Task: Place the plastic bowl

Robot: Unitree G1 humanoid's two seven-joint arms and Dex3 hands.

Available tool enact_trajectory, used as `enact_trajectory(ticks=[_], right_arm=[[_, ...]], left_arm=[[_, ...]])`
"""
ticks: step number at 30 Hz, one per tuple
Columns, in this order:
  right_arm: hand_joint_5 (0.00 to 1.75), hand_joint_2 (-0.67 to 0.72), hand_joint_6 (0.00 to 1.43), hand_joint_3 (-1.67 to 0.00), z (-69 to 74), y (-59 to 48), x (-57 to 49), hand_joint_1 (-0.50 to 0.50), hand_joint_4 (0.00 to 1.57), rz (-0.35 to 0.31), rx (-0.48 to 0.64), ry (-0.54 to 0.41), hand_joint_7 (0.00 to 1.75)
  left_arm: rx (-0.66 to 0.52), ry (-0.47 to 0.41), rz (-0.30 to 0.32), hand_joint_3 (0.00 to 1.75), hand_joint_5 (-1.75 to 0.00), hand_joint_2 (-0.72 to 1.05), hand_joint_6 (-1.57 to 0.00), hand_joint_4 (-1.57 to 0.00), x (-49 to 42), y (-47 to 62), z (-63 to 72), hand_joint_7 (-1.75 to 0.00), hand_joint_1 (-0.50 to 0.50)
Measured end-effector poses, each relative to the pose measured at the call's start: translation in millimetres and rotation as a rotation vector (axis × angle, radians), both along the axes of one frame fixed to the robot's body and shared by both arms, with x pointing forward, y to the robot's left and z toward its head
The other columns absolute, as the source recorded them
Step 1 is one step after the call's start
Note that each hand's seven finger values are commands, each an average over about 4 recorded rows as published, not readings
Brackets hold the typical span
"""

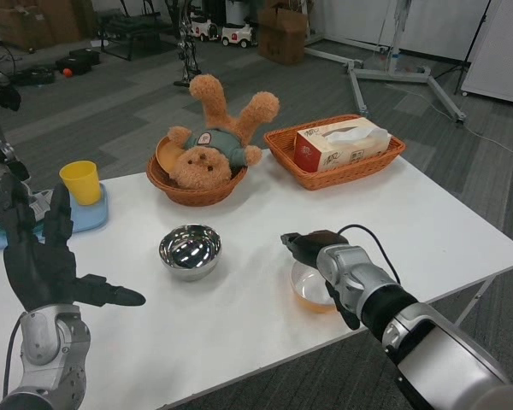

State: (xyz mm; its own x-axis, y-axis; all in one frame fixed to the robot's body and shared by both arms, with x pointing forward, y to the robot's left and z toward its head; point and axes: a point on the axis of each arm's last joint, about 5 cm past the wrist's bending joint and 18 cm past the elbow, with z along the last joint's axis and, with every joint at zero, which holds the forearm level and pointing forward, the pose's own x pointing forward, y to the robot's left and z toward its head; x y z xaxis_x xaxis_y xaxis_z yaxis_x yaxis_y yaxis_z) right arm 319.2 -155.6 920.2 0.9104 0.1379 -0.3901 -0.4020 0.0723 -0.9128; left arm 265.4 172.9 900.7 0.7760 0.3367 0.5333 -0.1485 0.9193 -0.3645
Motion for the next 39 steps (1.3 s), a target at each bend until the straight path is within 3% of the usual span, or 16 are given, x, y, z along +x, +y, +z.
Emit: enact_trajectory(ticks=[4, 8, 11, 17, 20, 23, 29, 39], right_arm=[[0.00, 0.66, 0.00, 0.00, 15.1, -6.5, -6.2, -0.42, 0.00, -0.019, 0.103, -0.115, 0.00], [0.00, 0.66, 0.00, 0.00, 37.7, -21.7, -16.7, -0.42, 0.00, -0.063, 0.245, -0.290, 0.00], [0.00, 0.66, 0.00, 0.00, 41.9, -32.9, -21.7, -0.42, 0.00, -0.088, 0.340, -0.349, 0.00], [0.00, 0.66, 0.00, 0.00, 30.4, -67.6, -42.2, -0.43, 0.00, -0.198, 0.893, -0.484, 0.00], [0.00, 0.66, 0.00, 0.00, 22.1, -78.6, -51.7, -0.44, 0.00, -0.256, 1.159, -0.543, 0.00], [0.00, 0.66, 0.00, 0.00, 15.5, -85.4, -60.2, -0.46, 0.00, -0.299, 1.357, -0.626, 0.00], [0.00, 0.66, 0.00, 0.00, 21.2, -86.4, -63.3, -0.46, 0.00, -0.289, 1.420, -0.712, 0.00], [0.00, 0.66, 0.00, 0.00, 21.8, -83.2, -62.8, -0.46, 0.00, -0.293, 1.424, -0.727, 0.00]], left_arm=[[-0.002, -0.003, 0.001, 0.02, -0.10, -0.72, 0.00, -0.45, -0.2, -0.2, 0.1, 0.00, -0.37], [-0.007, -0.008, 0.008, 0.02, -0.10, -0.72, 0.00, -0.45, -0.4, 0.9, 0.6, 0.00, -0.37], [-0.008, -0.010, 0.010, 0.00, -0.10, -0.72, 0.00, -0.45, -0.4, 1.3, 1.0, 0.00, -0.37], [-0.007, -0.010, 0.012, 0.00, -0.10, -0.72, 0.00, -0.45, -0.4, 2.1, 1.1, 0.00, -0.37], [-0.007, -0.011, 0.013, 0.00, -0.10, -0.72, 0.00, -0.45, -0.4, 2.3, 1.1, 0.00, -0.37], [-0.006, -0.011, 0.012, 0.00, -0.10, -0.72, 0.00, -0.45, -0.2, 2.2, 1.3, 0.00, -0.37], [-0.002, -0.018, 0.004, 0.00, -0.10, -0.72, 0.00, -0.45, 1.3, 0.9, 3.1, 0.00, -0.37], [-0.001, -0.018, 0.004, 0.00, -0.10, -0.72, 0.00, -0.45, 1.4, 0.9, 3.3, 0.00, -0.37]])
